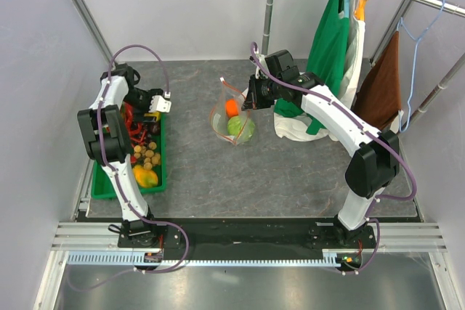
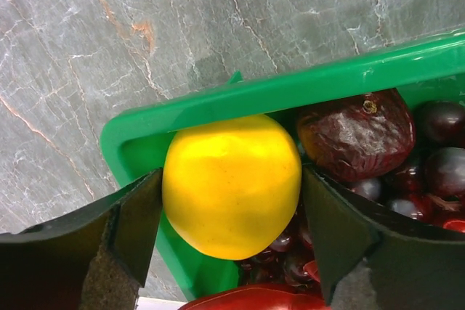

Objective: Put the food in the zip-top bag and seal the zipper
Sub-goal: Pick up the fake fruit from the bin, then place the fake fruit in the zipper food storage bag.

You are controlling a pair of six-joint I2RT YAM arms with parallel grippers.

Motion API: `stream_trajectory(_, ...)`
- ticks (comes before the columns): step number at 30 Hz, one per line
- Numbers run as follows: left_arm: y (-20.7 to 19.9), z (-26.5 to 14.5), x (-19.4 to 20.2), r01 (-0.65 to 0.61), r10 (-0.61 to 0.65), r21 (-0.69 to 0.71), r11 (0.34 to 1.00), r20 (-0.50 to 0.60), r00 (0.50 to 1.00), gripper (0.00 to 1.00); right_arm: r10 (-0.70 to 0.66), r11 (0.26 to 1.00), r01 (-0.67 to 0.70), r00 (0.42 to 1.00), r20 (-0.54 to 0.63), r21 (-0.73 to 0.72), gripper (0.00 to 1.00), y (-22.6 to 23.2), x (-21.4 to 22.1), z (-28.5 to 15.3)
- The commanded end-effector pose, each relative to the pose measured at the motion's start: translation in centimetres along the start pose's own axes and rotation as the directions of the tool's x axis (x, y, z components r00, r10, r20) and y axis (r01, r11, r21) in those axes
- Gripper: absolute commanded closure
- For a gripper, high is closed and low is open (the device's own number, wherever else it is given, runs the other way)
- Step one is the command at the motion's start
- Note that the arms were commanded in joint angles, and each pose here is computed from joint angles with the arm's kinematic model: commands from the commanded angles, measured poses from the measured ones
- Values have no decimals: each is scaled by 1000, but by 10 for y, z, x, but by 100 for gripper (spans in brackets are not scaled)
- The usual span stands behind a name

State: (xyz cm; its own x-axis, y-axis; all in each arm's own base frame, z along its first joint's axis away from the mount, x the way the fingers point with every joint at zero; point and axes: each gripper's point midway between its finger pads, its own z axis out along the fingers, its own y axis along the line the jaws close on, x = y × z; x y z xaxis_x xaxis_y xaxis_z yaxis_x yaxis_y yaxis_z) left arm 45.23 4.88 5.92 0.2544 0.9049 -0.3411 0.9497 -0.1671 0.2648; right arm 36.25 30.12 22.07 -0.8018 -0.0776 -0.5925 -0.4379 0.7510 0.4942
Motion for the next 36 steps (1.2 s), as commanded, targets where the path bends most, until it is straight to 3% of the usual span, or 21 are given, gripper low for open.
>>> stream_trajectory(1,-1,0,5,-61,62,13,998,-28,998,22,-2,1000,2,1000,4,-24,100,4,-2,2)
stream_trajectory(5,6,-18,-9,-71,71,-35,997,-15,997,36,-4,1000,4,1000,6,-23,100,4,-2,1)
stream_trajectory(9,7,-40,-21,-66,66,-67,996,-10,998,43,-10,1000,10,1000,6,-22,100,3,-2,1)
stream_trajectory(20,7,-84,-61,-19,29,-159,987,61,998,48,-26,999,27,1000,13,-24,100,4,-4,-2)
stream_trajectory(24,15,-120,-102,47,-4,-232,972,184,983,50,-32,999,32,999,12,-22,100,3,-4,0)
stream_trajectory(26,18,-145,-137,126,-37,-258,958,326,945,50,-27,999,28,1000,11,-23,100,3,-4,1)
stream_trajectory(29,16,-187,-198,241,-60,-266,933,548,835,51,-20,1000,20,1000,9,-24,100,1,-4,2)
stream_trajectory(30,15,-200,-223,264,-42,-255,930,641,766,51,-20,999,20,1000,8,-26,100,2,-4,3)
stream_trajectory(34,-20,-231,-294,306,-67,-148,941,802,594,52,6,999,-6,1000,2,-40,100,2,-4,3)
stream_trajectory(36,-23,-240,-321,247,15,-180,952,834,552,52,17,999,-16,1000,3,-49,100,3,-5,3)
